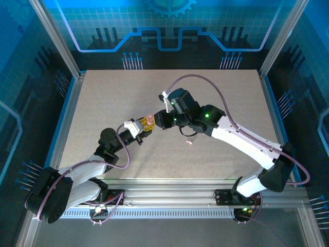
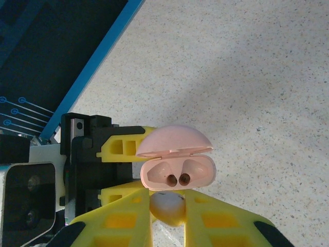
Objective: Insert wireless bluetooth earbuds into charging case
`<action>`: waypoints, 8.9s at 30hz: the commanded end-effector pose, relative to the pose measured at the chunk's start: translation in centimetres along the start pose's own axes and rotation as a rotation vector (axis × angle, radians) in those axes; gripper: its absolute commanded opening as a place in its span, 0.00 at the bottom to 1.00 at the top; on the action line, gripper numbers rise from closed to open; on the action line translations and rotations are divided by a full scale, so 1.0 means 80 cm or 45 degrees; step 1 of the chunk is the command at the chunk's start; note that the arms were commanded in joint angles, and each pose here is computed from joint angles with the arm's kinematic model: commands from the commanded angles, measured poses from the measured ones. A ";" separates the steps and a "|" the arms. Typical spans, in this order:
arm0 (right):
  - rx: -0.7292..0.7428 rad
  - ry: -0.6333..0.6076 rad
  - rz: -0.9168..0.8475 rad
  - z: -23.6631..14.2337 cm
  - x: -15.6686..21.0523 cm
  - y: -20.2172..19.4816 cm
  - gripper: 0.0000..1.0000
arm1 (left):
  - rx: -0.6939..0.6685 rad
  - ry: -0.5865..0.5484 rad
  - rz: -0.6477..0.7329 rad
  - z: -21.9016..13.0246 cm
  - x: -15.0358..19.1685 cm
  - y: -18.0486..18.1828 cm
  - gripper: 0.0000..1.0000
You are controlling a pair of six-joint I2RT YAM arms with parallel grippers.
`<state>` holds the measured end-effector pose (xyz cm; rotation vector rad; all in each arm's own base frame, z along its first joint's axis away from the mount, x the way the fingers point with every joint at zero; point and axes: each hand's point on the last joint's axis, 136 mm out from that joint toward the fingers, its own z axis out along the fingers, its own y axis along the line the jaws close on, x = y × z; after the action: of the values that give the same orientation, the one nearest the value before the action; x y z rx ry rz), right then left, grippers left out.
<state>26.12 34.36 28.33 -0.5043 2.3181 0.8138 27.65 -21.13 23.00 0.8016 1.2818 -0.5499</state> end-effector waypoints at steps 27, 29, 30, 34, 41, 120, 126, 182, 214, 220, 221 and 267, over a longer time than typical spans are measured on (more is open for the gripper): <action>-0.111 -0.021 0.039 0.019 -0.005 0.008 0.20 | 0.007 -0.103 0.051 0.001 -0.033 0.001 0.22; -0.110 -0.012 0.041 0.022 -0.004 0.007 0.20 | 0.005 -0.108 0.054 0.001 -0.035 0.002 0.22; -0.110 -0.012 0.039 0.022 -0.004 0.007 0.20 | 0.006 -0.107 0.053 0.001 -0.034 0.002 0.22; -0.097 -0.009 0.036 0.023 -0.004 0.005 0.20 | 0.009 -0.112 0.051 0.001 -0.036 0.001 0.22; -0.070 0.003 0.031 0.027 0.000 0.001 0.20 | 0.013 -0.122 0.053 0.000 -0.039 0.000 0.22; 0.501 0.495 0.955 -0.024 0.185 -0.196 0.39 | 0.009 -0.006 -0.018 0.002 0.016 -0.005 0.22; 0.596 0.519 1.151 -0.005 0.223 -0.239 0.36 | -0.002 0.012 -0.026 0.001 0.022 -0.004 0.22; 0.472 0.789 0.478 0.087 0.140 -0.303 0.43 | -0.060 0.035 0.012 -0.009 0.019 0.002 0.22; 0.472 0.936 0.567 0.090 0.209 -0.313 0.44 | -0.066 0.058 0.028 -0.010 0.020 0.003 0.22; 0.468 0.939 0.567 0.083 0.214 -0.306 0.44 | -0.062 0.057 0.027 -0.010 0.020 0.002 0.22; 0.469 0.939 0.562 0.082 0.214 -0.304 0.43 | -0.061 0.057 0.027 -0.010 0.020 0.002 0.22; 0.697 1.083 0.306 0.086 0.219 -0.308 0.22 | -0.052 0.063 0.018 -0.009 0.021 0.001 0.22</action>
<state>29.89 18.27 1.57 -0.3707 3.2663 -0.0046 27.74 -20.28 20.56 0.7897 1.3554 -0.4995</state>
